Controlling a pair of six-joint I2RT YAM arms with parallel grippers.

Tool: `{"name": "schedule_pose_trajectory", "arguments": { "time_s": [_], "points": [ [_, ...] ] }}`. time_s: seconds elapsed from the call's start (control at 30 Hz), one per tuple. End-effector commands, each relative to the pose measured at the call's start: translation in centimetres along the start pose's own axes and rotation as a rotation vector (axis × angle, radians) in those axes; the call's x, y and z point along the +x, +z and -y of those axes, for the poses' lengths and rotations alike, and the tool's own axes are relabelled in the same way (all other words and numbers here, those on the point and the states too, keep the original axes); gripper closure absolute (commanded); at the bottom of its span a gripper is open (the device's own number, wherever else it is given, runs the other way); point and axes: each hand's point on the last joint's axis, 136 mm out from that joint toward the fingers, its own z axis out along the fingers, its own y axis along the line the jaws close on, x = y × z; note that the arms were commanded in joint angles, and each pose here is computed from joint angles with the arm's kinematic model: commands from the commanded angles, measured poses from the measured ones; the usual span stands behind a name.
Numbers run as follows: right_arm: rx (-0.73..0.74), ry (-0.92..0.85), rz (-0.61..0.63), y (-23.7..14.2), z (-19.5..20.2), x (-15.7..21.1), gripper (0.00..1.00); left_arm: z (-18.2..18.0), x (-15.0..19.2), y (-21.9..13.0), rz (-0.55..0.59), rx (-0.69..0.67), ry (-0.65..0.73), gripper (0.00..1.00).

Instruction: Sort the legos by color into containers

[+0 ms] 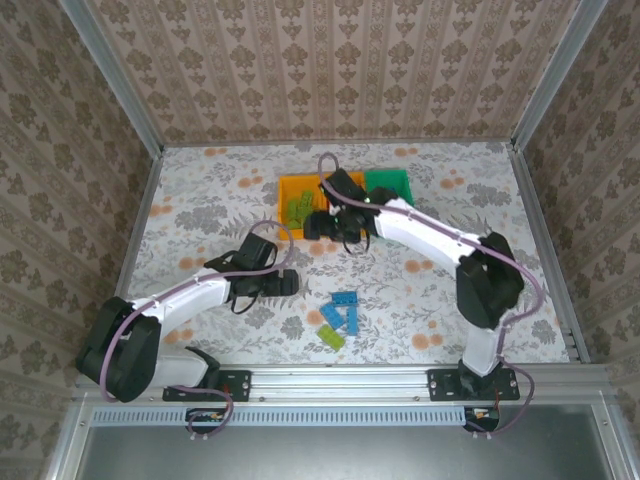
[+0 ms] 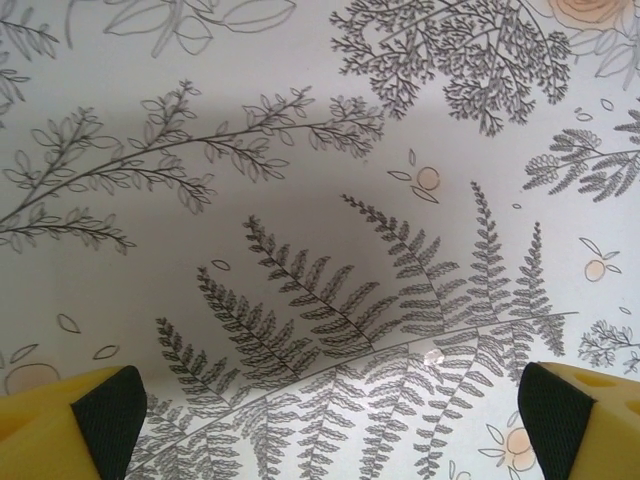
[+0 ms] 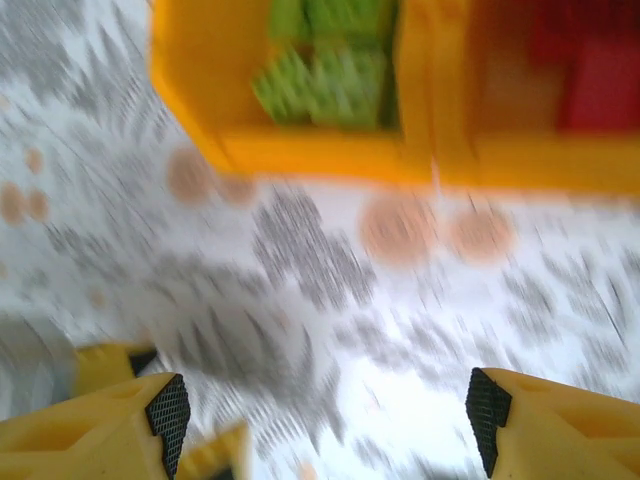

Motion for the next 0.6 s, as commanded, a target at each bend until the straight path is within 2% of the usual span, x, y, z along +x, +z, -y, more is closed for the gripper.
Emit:
{"name": "schedule_pose_trajectory", "arguments": {
  "time_s": [0.0, 0.1, 0.23, 0.57],
  "points": [
    [0.195, 0.028, -0.071, -1.1, 4.5, 6.3, 0.24, -0.3, -1.0, -0.1, 0.017, -0.023, -0.009, 0.01],
    [0.198, 0.042, -0.088, -1.3, 4.6, 9.6, 0.27, -0.2, -1.4, 0.0, 0.010, -0.025, 0.006, 0.01],
    [0.281, 0.015, -0.137, -1.2, 5.6, 12.9, 0.30, -0.1, -1.5, 0.1, 0.004, -0.026, 0.019, 0.00],
    [0.321, 0.051, -0.170, -0.1, 7.2, 16.1, 0.41, 0.0, -1.2, 0.3, -0.008, -0.016, 0.015, 0.00]
  ]
}}
